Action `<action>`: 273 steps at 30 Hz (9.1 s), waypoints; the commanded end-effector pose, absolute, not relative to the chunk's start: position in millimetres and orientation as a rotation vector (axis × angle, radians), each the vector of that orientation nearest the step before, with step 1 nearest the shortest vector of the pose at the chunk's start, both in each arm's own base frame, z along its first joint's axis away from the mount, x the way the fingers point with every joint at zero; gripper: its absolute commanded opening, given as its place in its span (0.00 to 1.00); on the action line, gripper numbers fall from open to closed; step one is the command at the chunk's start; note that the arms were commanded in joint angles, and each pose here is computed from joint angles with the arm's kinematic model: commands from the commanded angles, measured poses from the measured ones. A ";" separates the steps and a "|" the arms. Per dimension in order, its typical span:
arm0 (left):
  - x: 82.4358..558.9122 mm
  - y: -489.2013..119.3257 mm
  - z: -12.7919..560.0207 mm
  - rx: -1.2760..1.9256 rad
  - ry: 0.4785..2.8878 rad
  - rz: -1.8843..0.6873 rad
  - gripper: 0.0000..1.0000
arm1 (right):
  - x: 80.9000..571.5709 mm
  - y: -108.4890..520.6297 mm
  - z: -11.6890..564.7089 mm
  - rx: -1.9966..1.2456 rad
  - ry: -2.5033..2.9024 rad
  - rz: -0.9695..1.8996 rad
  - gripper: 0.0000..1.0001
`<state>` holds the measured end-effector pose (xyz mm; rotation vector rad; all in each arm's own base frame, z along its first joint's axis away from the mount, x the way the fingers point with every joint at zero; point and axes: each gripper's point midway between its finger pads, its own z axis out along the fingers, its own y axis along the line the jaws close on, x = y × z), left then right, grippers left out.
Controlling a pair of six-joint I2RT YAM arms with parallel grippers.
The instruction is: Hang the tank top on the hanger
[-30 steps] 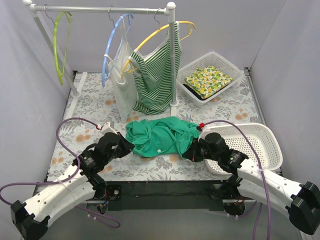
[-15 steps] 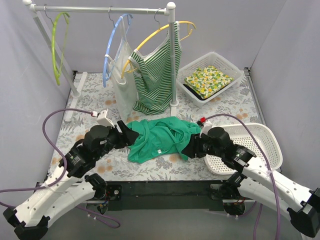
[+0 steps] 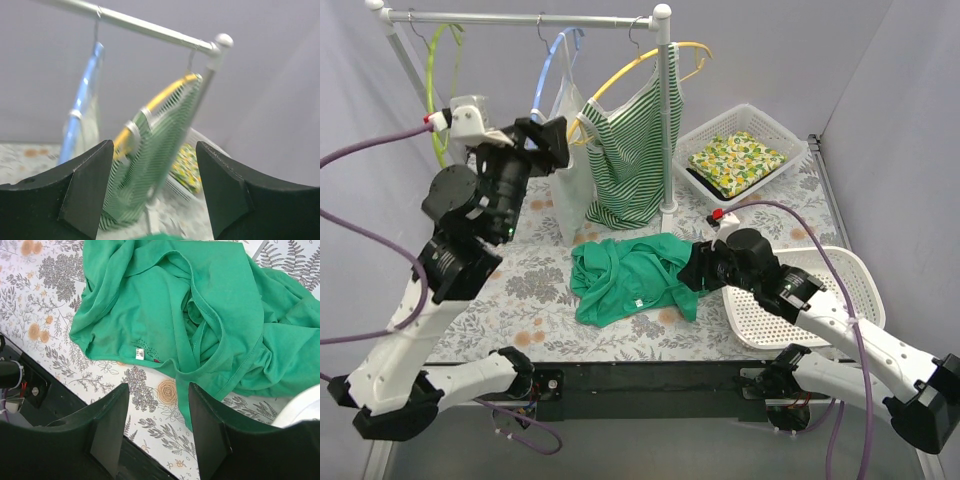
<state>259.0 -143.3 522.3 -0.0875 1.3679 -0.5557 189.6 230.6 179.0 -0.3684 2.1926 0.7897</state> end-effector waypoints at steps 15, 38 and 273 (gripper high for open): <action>392.8 98.1 566.9 -0.426 1.368 0.143 0.79 | 188.3 294.2 162.8 -0.725 2.239 0.987 0.59; 432.0 131.0 492.6 -0.323 1.576 -0.216 0.65 | 178.0 296.1 140.7 -0.740 2.320 1.030 0.59; 143.8 -160.6 306.6 0.739 1.787 -0.574 0.00 | 279.6 232.0 211.7 -0.275 2.124 0.383 0.03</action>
